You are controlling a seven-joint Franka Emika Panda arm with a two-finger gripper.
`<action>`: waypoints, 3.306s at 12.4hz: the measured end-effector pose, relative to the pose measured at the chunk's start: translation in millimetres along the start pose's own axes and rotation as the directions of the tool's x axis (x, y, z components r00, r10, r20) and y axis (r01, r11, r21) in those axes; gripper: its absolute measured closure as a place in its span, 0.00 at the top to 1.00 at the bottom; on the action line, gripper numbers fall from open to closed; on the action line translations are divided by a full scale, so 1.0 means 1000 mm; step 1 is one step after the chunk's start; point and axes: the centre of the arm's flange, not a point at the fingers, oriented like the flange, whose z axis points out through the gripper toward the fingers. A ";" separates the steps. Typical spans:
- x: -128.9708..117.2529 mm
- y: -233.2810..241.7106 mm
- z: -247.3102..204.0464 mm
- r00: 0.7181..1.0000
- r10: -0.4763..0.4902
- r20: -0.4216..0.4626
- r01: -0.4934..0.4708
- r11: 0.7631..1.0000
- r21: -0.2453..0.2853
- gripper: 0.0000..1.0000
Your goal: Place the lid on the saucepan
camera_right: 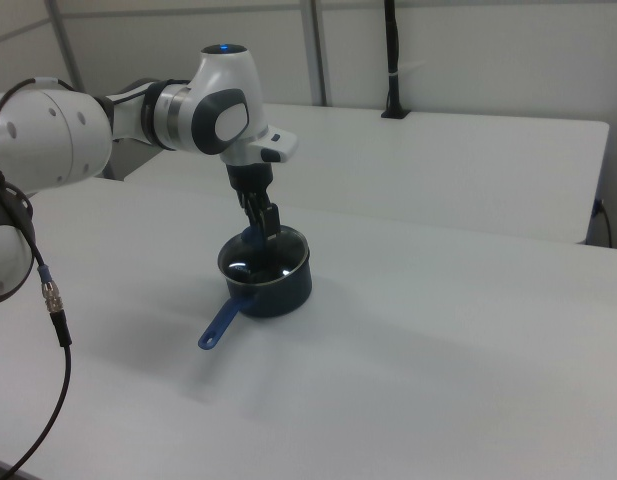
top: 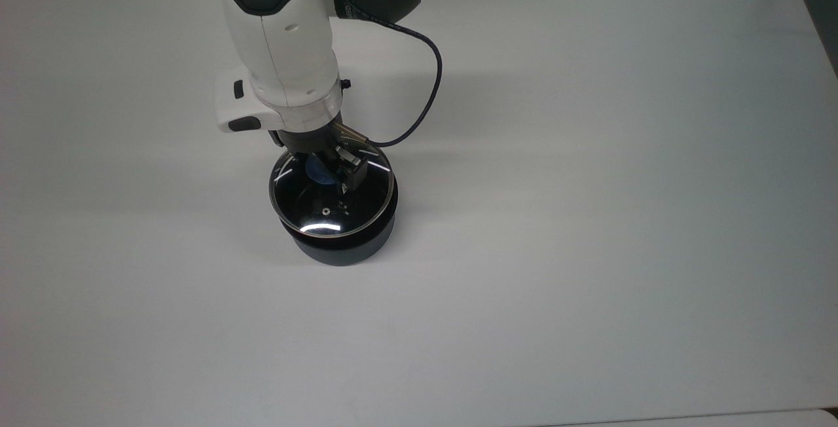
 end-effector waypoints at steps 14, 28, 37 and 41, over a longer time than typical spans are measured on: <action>0.006 -0.010 0.009 1.000 0.018 -0.004 -0.018 1.000 0.022 0.66; -0.011 -0.033 0.013 0.995 -0.100 -0.011 0.099 0.995 -0.029 0.66; -0.018 -0.032 0.031 0.995 -0.088 0.041 0.091 0.994 -0.061 0.80; -0.018 -0.030 0.037 0.996 -0.078 0.050 0.081 0.994 -0.067 1.00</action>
